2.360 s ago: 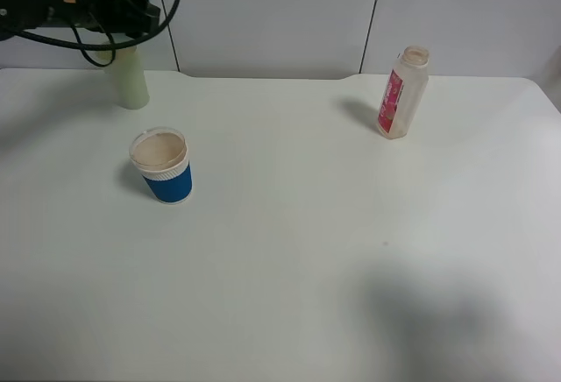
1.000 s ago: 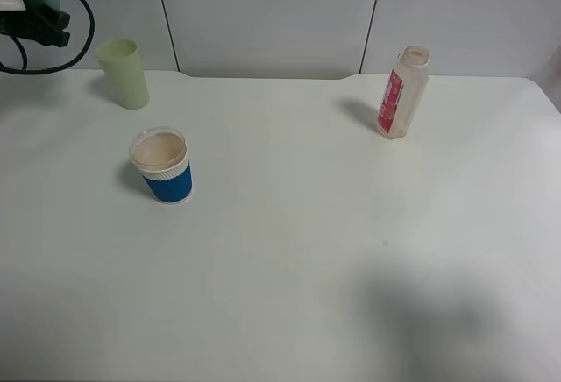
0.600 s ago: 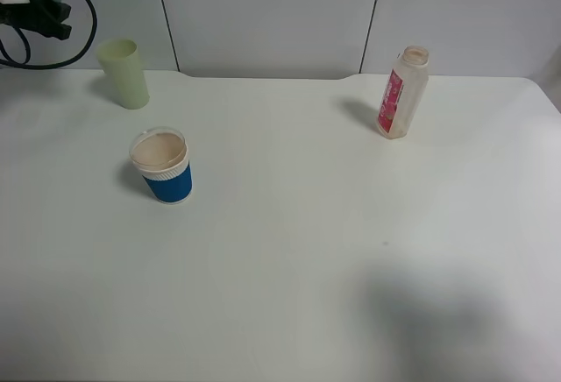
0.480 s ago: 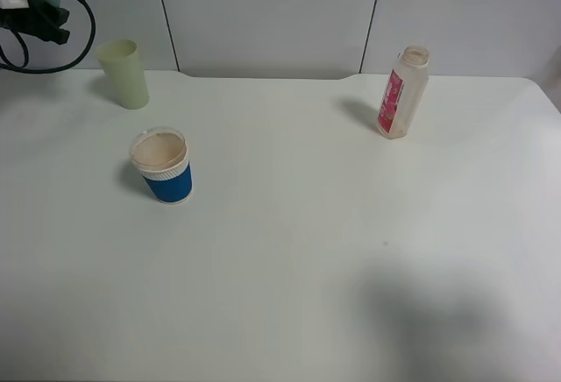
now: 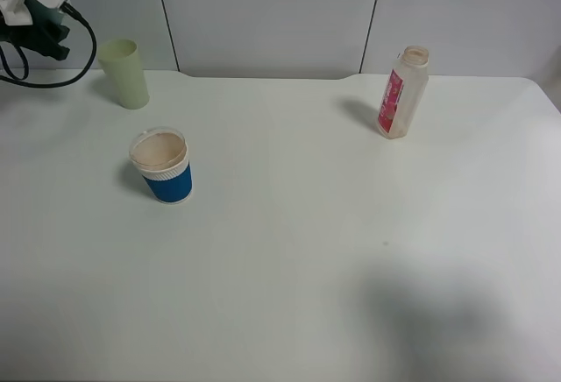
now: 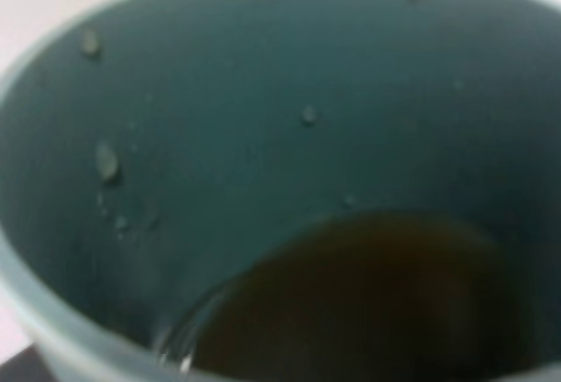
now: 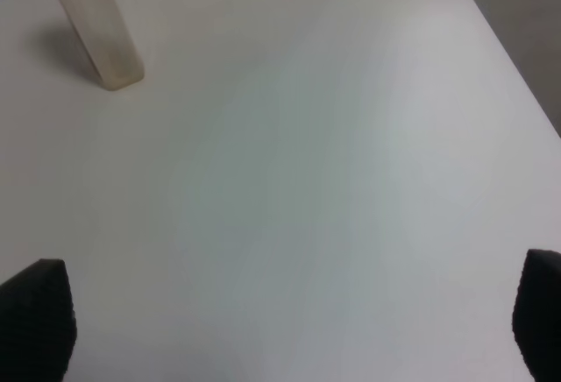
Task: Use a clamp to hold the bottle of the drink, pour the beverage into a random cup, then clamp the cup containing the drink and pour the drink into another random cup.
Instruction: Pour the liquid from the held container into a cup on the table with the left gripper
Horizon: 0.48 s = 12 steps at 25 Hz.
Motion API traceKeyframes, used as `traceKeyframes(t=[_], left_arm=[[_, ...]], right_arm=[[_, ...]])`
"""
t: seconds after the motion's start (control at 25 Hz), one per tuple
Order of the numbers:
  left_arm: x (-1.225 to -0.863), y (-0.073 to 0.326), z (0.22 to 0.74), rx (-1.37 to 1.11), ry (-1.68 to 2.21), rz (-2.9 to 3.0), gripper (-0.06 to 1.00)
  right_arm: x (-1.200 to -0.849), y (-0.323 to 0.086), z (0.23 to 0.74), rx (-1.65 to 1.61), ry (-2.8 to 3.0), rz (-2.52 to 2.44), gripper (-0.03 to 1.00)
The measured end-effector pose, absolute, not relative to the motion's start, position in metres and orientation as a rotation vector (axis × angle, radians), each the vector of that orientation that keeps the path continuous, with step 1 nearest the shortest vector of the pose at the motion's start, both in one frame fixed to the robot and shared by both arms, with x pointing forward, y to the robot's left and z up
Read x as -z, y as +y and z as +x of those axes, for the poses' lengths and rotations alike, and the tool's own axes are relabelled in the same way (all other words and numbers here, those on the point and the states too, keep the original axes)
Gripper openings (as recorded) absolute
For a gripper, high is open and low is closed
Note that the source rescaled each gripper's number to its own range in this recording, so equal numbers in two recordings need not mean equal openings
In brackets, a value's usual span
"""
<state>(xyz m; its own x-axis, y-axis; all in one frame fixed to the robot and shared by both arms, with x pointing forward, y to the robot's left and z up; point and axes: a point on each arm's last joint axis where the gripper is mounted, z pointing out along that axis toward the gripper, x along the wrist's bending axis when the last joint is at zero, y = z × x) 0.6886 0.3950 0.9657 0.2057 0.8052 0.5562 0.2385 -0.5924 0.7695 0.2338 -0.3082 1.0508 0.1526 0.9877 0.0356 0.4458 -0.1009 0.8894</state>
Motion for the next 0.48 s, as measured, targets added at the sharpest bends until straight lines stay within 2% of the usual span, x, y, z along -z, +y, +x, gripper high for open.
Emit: traceKeyframes(t=[0.48], left_arm=[[-0.966,0.375,0.697,-1.383,0.896,2.044,0.00]], right_arm=[[-1.051,-0.308,0.234,-0.894,1.396,1.664,1.00]])
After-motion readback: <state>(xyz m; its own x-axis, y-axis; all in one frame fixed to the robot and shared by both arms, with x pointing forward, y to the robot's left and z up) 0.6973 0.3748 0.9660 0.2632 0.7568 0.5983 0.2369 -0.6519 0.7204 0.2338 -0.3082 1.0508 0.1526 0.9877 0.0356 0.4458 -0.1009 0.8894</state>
